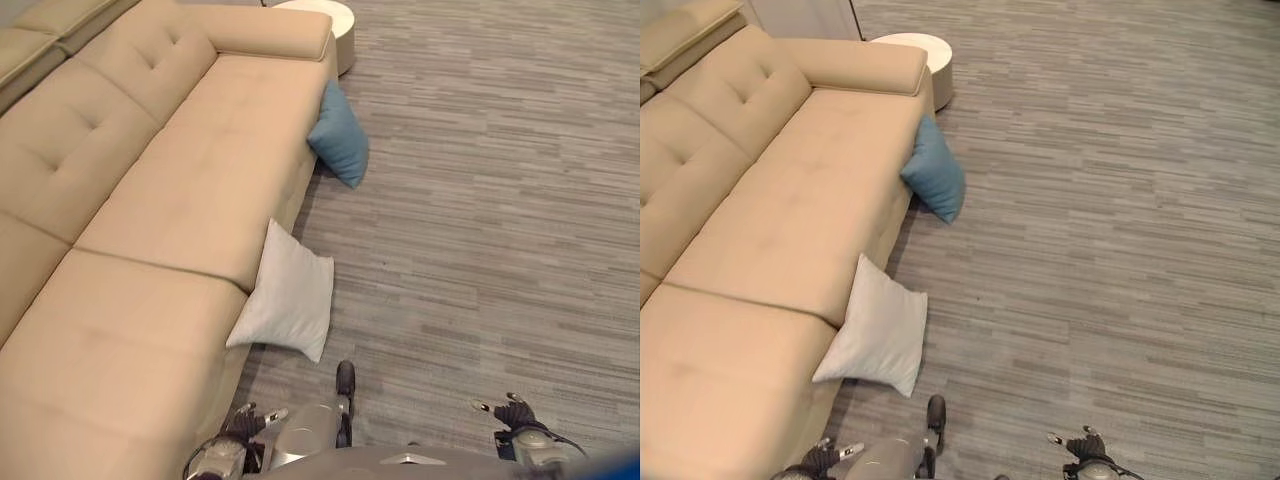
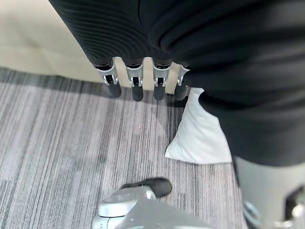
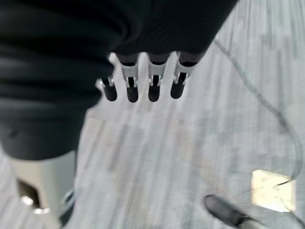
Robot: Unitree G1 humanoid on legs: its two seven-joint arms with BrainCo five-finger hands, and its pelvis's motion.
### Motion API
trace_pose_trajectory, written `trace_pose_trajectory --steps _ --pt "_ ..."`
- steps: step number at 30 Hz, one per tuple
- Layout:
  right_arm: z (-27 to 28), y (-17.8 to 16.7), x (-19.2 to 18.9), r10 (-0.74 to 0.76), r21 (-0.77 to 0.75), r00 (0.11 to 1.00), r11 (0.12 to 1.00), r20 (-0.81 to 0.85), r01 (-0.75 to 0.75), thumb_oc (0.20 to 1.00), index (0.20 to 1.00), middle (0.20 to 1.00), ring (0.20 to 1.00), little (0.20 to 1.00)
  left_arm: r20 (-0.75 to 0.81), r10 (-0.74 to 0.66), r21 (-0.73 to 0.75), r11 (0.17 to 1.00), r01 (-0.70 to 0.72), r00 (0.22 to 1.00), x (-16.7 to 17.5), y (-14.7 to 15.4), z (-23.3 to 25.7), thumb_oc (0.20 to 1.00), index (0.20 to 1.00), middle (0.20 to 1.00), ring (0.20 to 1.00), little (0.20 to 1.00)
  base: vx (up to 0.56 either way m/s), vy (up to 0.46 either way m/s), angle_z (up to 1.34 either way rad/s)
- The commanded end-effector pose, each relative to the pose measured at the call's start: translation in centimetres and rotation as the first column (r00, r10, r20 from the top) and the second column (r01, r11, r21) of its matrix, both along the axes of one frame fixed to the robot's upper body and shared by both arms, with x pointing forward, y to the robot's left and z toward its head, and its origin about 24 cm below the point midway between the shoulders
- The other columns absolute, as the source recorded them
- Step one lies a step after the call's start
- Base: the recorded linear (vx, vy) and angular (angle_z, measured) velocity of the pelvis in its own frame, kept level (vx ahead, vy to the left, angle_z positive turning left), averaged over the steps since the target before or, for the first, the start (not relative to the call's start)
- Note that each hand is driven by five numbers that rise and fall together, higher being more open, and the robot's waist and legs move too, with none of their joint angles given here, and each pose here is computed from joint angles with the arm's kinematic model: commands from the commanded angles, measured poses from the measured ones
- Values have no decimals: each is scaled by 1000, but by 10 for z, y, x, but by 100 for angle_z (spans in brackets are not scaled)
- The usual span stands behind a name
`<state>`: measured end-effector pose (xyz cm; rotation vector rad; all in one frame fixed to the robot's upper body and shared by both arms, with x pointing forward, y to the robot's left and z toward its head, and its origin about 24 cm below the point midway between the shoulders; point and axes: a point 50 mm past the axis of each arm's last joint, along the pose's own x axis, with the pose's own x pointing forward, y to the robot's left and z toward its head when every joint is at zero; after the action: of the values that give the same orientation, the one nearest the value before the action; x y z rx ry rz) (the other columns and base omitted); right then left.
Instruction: Pick up all the scattered cushions and arrange them neatly on the sofa.
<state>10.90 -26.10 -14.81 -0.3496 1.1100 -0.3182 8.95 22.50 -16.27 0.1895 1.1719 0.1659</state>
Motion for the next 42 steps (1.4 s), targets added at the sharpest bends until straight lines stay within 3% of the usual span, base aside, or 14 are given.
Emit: trace_pose_trajectory --steps 1,9,27,33,42 --pt "9 -14 11 53 -47 998 998 27 -52 1000 1000 1000 1000 1000 5 -21 -3 1000 21 1000 5 -1 0 1000 1000 1000 1000 1000 225 168 21" --pt "10 -6 22 44 -17 996 999 71 -43 1000 1000 1000 1000 1000 66 -27 23 999 26 997 21 4 6 1000 1000 1000 1000 1000 230 -130 30" --pt "11 -9 20 -22 7 993 1000 114 21 1000 1000 1000 1000 1000 26 -36 -24 999 37 999 13 -13 0 1000 1000 1000 1000 1000 91 -184 126" --pt "11 1 28 58 20 992 998 114 -61 1000 1000 1000 1000 1000 -27 -19 -11 1000 19 999 -4 -3 -2 1000 1000 1000 1000 1000 72 186 28" --pt "18 8 48 85 28 982 995 171 -91 1000 1000 1000 1000 1000 34 8 27 1000 -9 999 11 7 4 1000 1000 1000 1000 1000 167 -96 56"
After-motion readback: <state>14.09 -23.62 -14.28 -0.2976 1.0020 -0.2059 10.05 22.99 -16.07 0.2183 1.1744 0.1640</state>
